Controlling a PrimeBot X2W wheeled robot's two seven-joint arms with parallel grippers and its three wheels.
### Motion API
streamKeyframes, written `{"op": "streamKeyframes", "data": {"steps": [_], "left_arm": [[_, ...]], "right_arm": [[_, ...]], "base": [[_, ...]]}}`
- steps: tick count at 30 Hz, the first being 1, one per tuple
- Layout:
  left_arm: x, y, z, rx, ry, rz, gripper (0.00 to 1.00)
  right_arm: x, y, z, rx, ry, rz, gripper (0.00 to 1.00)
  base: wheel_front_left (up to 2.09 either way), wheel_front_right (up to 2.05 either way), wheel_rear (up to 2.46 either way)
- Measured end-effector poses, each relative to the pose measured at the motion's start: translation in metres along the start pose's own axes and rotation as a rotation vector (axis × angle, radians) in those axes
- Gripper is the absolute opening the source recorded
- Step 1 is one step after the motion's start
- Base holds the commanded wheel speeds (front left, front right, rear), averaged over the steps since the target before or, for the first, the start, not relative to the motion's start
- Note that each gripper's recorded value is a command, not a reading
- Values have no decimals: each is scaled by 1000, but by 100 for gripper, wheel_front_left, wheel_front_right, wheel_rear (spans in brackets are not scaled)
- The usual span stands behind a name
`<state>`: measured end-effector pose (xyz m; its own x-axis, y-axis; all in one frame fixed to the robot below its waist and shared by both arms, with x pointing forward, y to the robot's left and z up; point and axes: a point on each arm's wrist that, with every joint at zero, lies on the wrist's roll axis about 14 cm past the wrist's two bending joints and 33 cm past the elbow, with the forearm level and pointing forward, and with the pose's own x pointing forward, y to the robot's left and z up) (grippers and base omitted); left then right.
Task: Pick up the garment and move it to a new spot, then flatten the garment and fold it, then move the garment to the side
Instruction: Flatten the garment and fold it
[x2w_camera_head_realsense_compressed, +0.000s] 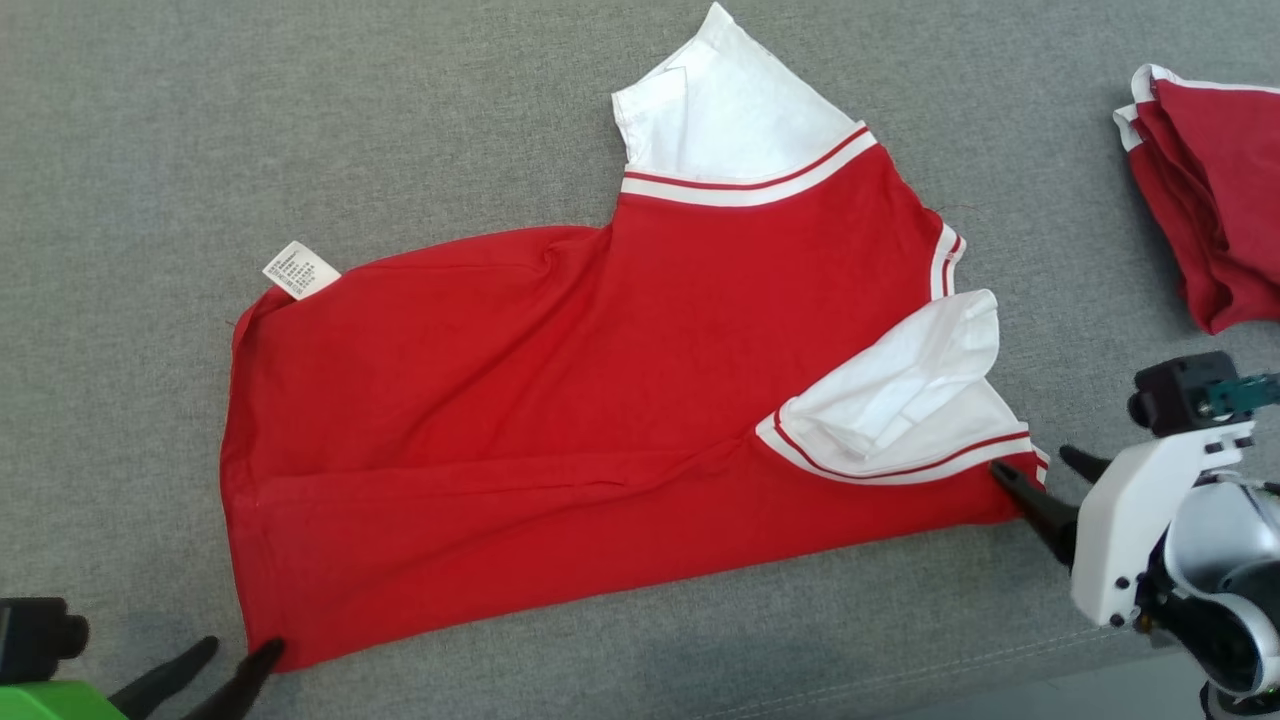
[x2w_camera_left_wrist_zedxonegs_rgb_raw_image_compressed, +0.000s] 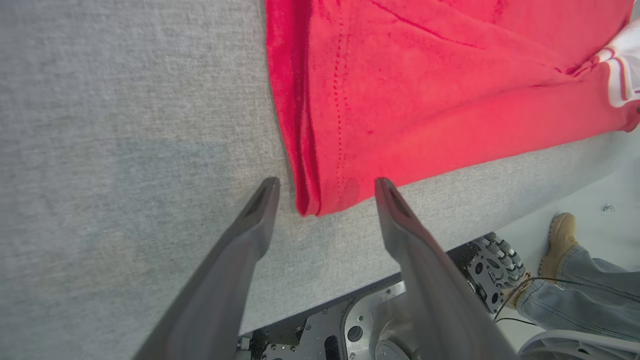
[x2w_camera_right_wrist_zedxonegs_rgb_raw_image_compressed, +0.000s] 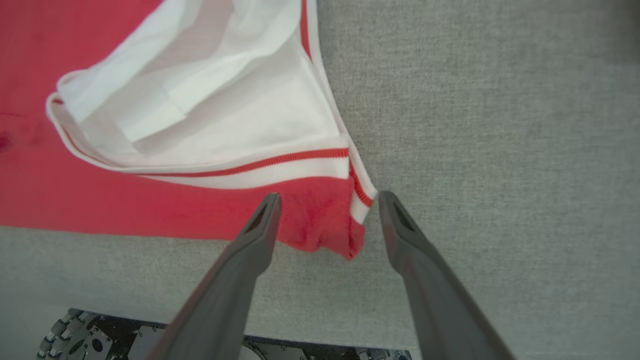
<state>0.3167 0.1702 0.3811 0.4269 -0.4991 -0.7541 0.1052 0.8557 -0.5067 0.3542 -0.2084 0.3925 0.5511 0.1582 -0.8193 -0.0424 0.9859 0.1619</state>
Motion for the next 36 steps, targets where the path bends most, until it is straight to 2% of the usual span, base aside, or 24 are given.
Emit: {"op": "streamKeyframes", "data": {"steps": [7, 11, 16, 25, 30, 31, 32, 34, 36], "left_arm": [[-9, 30, 41, 94, -78, 97, 100], [-1, 16, 90, 166, -156, 55, 100], [23, 4, 131, 259, -185, 35, 100], [78, 3, 152, 351, -118, 64, 100], [93, 7, 157, 350, -101, 75, 99], [94, 6, 159, 352, -101, 73, 75], [95, 5, 159, 355, -99, 67, 45], [99, 4, 160, 348, -100, 56, 0], [101, 0, 159, 346, -96, 36, 0]], "right_arm": [[-11, -8, 77, -61, -216, -33, 100], [1, -5, 119, -123, -288, -47, 100], [28, 18, 166, -204, -367, -24, 100], [74, 51, 199, -275, -379, 25, 100], [88, 60, 210, -314, -391, 32, 100], [91, 60, 212, -316, -391, 33, 100], [93, 63, 212, -321, -387, 36, 100], [99, 67, 213, -332, -384, 41, 100], [104, 72, 216, -341, -387, 48, 100]], "base": [[0, 0, 0], [0, 0, 0], [0, 0, 0], [0, 0, 0], [0, 0, 0], [0, 0, 0], [0, 0, 0], [0, 0, 0], [0, 0, 0]]}}
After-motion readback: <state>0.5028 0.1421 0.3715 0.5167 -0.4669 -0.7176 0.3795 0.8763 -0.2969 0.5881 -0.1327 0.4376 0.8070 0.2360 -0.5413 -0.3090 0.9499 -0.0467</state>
